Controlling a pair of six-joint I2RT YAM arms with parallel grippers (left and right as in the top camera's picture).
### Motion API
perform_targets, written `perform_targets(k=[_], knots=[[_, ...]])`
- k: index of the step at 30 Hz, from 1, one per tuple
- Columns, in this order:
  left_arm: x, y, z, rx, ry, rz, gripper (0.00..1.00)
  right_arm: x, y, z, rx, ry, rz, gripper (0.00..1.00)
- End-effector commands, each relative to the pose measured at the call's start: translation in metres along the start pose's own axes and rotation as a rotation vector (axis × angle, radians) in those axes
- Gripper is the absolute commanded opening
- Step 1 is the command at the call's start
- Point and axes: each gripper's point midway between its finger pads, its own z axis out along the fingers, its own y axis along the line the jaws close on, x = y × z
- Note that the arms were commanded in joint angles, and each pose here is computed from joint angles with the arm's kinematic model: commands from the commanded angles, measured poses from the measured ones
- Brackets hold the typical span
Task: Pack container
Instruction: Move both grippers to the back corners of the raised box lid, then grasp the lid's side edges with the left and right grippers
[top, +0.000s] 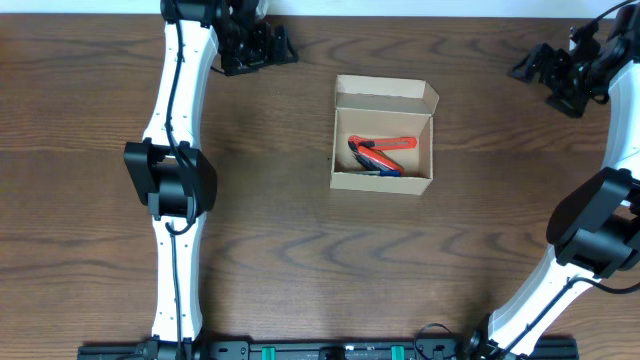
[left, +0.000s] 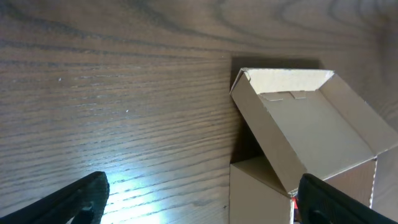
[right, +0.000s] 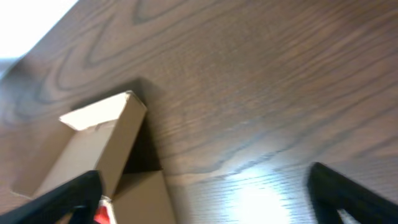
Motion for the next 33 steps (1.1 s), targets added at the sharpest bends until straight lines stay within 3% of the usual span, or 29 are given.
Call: perform_targets(k=[1,2,4,5,6,9,15,25,33], knots=[[-0.003,-0.005,-0.009,0.015,-0.014,-0.011,0.81,0.010,0.008,0.008,-0.056,0.037,0.030,0.54],[-0.002,-0.004,-0.008,0.011,-0.012,-0.011,0.66,0.012,0.006,0.011,-0.055,0.040,0.043,0.41],[-0.001,-0.004,-0.008,0.010,-0.009,-0.011,0.43,0.014,0.004,0.016,-0.054,0.044,0.067,0.24],[-0.001,-0.002,-0.007,0.001,-0.009,-0.013,0.19,0.015,0.003,0.019,-0.054,0.045,0.078,0.11],[-0.001,0.001,-0.007,-0.022,-0.009,-0.021,0.06,0.016,0.001,0.022,-0.054,0.047,0.089,0.05],[-0.001,0.016,-0.007,-0.107,-0.016,-0.080,0.06,0.021,-0.003,0.032,-0.055,0.056,0.118,0.02],[0.003,0.021,0.003,-0.110,0.003,-0.112,0.06,0.032,-0.006,0.055,-0.076,0.070,0.141,0.02],[0.037,-0.001,0.068,0.175,0.204,-0.217,0.06,0.043,0.037,0.089,-0.239,0.071,0.149,0.01],[0.044,-0.015,0.080,0.180,0.233,-0.233,0.06,0.049,0.062,0.101,-0.278,0.090,0.227,0.02]])
